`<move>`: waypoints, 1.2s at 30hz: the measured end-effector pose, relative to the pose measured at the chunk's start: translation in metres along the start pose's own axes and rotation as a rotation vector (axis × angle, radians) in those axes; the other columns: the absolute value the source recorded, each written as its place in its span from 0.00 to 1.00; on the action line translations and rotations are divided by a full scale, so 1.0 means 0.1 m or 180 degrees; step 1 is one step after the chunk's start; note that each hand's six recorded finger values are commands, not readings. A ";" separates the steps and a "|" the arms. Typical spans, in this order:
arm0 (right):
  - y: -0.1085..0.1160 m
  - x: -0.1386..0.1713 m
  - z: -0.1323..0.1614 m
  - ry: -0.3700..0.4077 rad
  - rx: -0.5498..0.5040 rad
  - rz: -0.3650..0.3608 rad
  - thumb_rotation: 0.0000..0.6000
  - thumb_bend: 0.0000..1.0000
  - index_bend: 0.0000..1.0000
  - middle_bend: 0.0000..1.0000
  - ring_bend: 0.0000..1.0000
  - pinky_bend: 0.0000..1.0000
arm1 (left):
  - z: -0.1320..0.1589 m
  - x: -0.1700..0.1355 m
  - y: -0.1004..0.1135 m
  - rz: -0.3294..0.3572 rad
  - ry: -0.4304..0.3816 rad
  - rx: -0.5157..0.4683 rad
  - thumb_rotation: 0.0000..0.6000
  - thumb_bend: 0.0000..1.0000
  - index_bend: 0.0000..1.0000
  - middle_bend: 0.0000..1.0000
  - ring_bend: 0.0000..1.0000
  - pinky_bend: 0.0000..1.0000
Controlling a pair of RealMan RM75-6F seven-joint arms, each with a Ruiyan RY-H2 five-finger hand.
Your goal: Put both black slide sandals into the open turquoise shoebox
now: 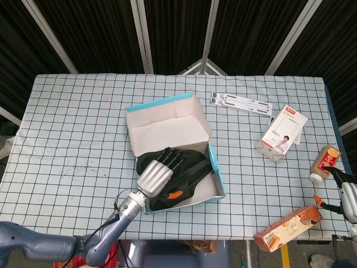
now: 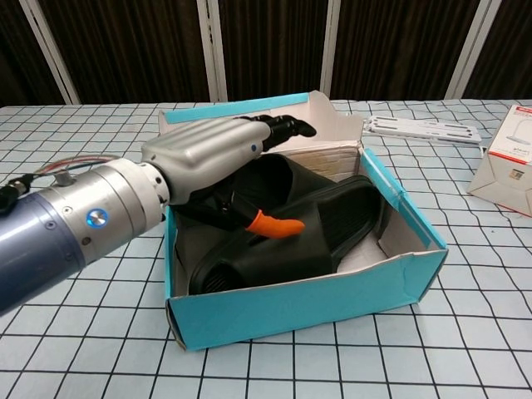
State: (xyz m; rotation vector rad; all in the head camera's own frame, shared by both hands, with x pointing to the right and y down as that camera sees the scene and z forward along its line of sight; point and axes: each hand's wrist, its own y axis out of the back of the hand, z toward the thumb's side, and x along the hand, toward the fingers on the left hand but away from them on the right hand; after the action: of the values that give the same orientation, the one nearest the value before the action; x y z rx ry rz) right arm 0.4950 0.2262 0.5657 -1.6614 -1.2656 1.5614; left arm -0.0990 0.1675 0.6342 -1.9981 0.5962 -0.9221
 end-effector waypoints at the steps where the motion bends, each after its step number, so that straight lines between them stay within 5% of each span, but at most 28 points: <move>1: 0.00 0.00 0.00 0.0001 0.0003 -0.0001 1.00 0.23 0.24 0.25 0.26 0.21 | -0.02 -0.01 0.02 0.0012 0.0019 0.0022 0.59 0.31 0.00 0.04 0.00 0.03; 12: -0.01 -0.01 -0.01 -0.0012 -0.0003 0.0018 1.00 0.23 0.24 0.25 0.26 0.21 | -0.18 -0.26 -0.04 -0.0191 0.0174 -0.0035 0.60 0.31 0.00 0.05 0.00 0.05; 36: -0.05 -0.03 0.01 -0.0010 0.0020 0.0043 1.00 0.23 0.24 0.25 0.26 0.21 | -0.42 -0.58 -0.04 -0.0084 0.0393 -0.0246 0.59 0.31 0.00 0.07 0.00 0.07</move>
State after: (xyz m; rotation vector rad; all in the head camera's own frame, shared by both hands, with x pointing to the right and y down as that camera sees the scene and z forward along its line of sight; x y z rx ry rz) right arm 0.4934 0.2254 0.5718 -1.6674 -1.2523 1.5751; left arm -0.1678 0.1886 0.6315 -2.0324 0.6846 -1.0587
